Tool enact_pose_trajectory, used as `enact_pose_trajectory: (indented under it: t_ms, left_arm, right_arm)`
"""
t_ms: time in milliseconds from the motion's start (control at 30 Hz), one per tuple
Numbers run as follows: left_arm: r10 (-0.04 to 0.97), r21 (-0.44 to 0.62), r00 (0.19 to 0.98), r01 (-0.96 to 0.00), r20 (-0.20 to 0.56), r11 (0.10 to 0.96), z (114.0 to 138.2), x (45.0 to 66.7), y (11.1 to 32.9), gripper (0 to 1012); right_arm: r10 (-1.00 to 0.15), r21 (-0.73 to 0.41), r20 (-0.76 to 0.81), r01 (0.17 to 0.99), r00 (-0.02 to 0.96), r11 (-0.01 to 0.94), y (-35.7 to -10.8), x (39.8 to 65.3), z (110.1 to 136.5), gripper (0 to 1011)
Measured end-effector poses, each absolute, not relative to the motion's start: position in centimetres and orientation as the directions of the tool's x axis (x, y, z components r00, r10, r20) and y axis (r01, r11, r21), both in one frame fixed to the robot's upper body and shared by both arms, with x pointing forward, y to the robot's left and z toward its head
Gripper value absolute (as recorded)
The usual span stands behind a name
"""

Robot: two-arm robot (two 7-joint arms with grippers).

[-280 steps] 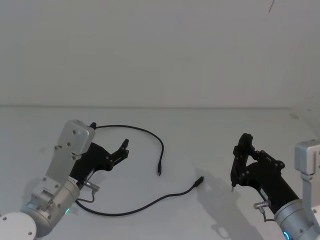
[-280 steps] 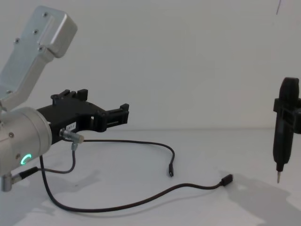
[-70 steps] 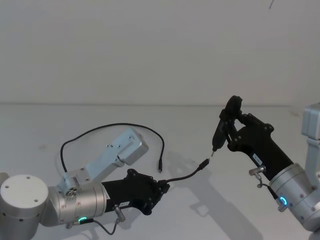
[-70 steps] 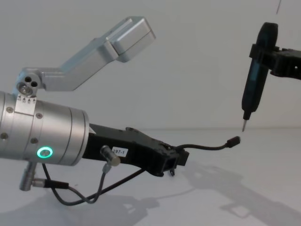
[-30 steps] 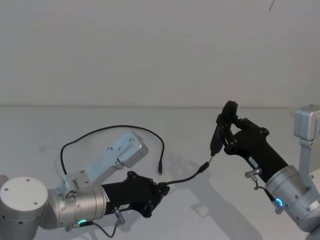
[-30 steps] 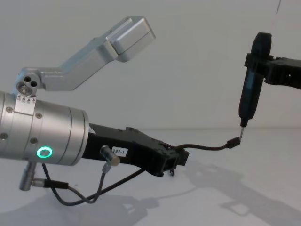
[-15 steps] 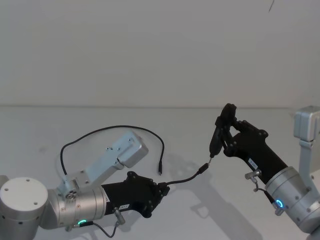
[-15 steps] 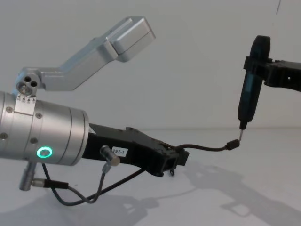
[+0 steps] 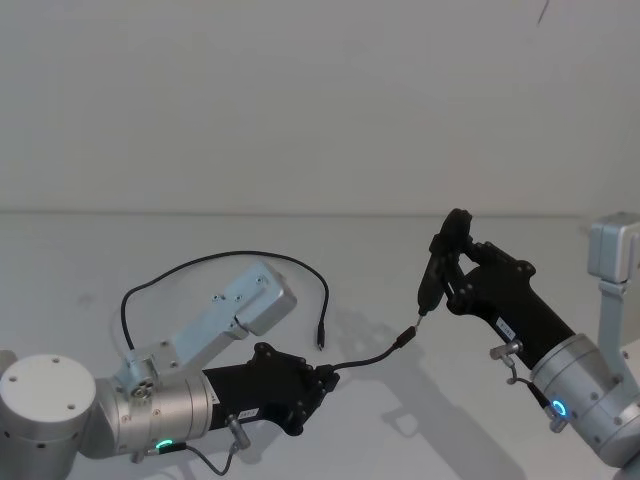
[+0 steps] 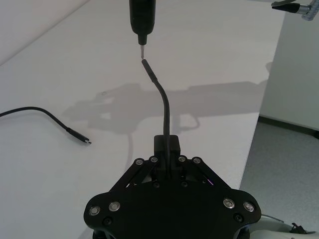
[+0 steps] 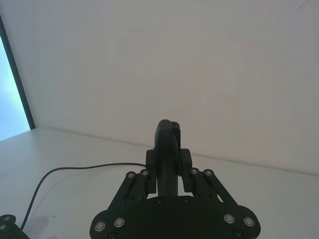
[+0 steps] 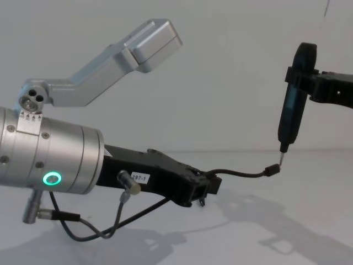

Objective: Pick up the data cable with the one hand.

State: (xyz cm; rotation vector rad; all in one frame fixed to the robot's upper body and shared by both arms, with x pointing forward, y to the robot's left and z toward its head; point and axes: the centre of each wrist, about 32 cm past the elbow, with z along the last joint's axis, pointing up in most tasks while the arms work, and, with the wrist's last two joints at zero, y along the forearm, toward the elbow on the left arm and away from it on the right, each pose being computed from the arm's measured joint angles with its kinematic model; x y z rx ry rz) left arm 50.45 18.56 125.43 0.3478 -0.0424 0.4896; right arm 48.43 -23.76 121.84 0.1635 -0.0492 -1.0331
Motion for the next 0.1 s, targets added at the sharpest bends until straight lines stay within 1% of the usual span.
enact_pose_trajectory:
  t_ms: [100]
  left_arm:
    - [0.453,0.317,0.883,-0.468,0.122,0.825,125.43,50.45,18.56,41]
  right_arm:
    - [-0.858,0.158,-0.037,0.85,0.513,0.502,-23.76,48.43,121.83,279]
